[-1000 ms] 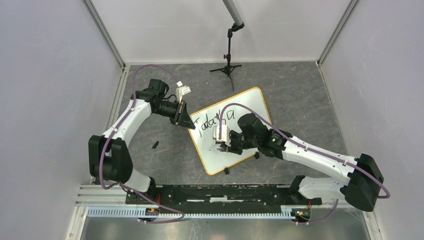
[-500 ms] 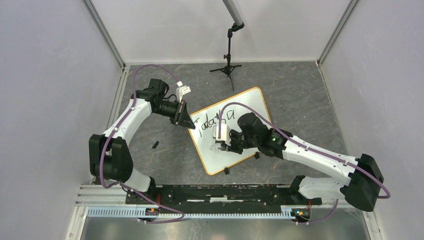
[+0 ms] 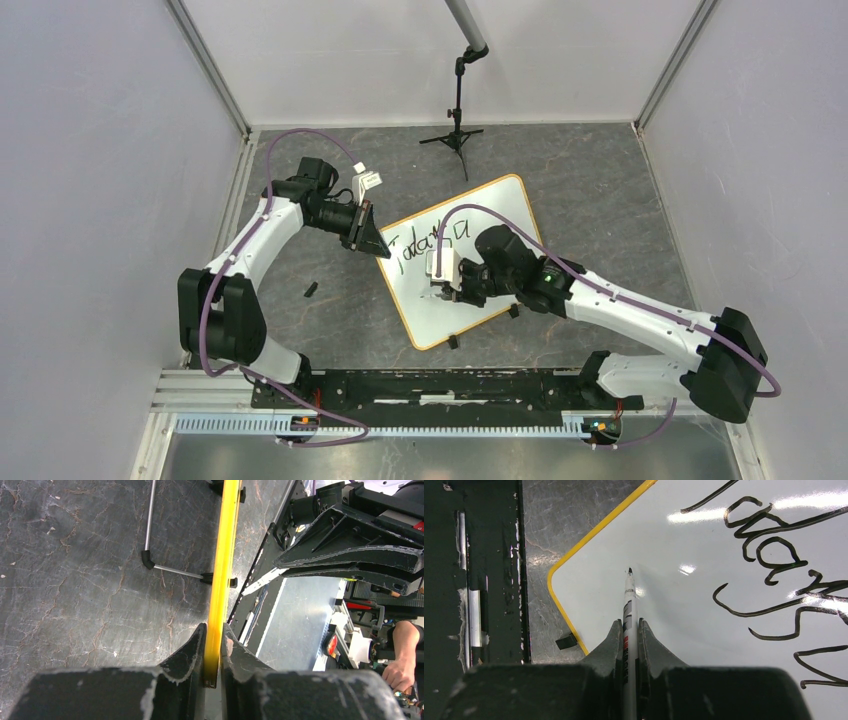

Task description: Write a sentence on the whiteboard

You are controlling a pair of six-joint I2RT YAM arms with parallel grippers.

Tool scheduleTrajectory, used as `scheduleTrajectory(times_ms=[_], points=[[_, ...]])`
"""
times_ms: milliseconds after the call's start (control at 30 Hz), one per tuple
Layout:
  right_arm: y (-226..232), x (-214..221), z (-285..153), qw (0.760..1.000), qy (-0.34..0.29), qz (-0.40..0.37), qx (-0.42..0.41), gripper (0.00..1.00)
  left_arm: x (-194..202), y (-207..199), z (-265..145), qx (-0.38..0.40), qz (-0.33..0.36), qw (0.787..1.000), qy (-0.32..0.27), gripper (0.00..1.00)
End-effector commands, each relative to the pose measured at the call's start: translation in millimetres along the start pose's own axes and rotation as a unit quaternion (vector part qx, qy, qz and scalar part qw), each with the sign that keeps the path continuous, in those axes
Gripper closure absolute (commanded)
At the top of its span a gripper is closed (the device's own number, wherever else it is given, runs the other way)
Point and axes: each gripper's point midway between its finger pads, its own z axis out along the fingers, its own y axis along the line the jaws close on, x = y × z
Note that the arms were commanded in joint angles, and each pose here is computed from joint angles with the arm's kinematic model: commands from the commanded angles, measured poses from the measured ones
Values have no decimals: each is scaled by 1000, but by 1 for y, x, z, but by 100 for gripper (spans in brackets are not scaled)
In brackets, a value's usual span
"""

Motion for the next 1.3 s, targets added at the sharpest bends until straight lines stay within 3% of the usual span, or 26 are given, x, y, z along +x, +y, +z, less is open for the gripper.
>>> scheduleTrajectory(times_ms=[0, 1267], points=[[-8, -20, -5, 1000, -28, -4, 4, 100, -13, 12, -2, -39, 32, 999, -7, 97], [-40, -24, 2, 998, -17, 16, 61, 100, -12, 10, -2, -35, 38, 999, -8, 97]])
